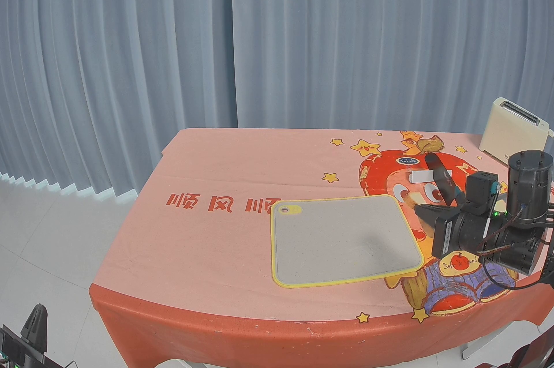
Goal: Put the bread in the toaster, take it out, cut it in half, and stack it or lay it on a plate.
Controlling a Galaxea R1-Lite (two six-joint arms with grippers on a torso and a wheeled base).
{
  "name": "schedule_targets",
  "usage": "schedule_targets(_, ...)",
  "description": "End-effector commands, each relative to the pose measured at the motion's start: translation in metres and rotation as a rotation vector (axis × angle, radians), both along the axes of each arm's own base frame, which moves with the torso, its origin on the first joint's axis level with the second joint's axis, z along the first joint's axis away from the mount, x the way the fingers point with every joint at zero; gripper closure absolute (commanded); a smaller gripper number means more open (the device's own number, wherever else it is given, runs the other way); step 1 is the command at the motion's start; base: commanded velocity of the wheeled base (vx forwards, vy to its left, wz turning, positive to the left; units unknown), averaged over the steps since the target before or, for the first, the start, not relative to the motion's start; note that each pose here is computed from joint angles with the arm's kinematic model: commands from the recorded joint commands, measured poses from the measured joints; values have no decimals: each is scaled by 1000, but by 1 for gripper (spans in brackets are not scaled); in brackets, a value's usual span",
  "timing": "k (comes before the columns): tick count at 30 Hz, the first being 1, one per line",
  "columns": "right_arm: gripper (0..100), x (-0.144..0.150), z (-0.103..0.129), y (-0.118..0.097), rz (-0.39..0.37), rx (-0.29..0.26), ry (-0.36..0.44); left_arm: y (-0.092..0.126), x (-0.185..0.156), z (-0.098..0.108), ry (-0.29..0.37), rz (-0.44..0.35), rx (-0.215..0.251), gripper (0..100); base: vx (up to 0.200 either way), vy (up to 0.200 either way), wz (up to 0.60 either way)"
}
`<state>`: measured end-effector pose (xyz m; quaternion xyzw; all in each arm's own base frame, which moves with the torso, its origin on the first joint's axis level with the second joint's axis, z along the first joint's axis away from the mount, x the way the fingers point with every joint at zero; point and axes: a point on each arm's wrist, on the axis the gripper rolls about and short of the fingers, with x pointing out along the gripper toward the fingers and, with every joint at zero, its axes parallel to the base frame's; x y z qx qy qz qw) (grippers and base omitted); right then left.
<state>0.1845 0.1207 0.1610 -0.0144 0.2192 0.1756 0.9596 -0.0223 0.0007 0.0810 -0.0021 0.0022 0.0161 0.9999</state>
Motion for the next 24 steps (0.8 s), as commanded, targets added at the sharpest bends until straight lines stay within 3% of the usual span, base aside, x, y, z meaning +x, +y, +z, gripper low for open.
schedule_targets(1,100,0,-2,0,2,-6,5,0,1,-5,17,0,0,100,0,0,0)
schedule_targets(24,100,3,-10,3,6,-28,34,0,1,-5,17,0,0,100,0,0,0)
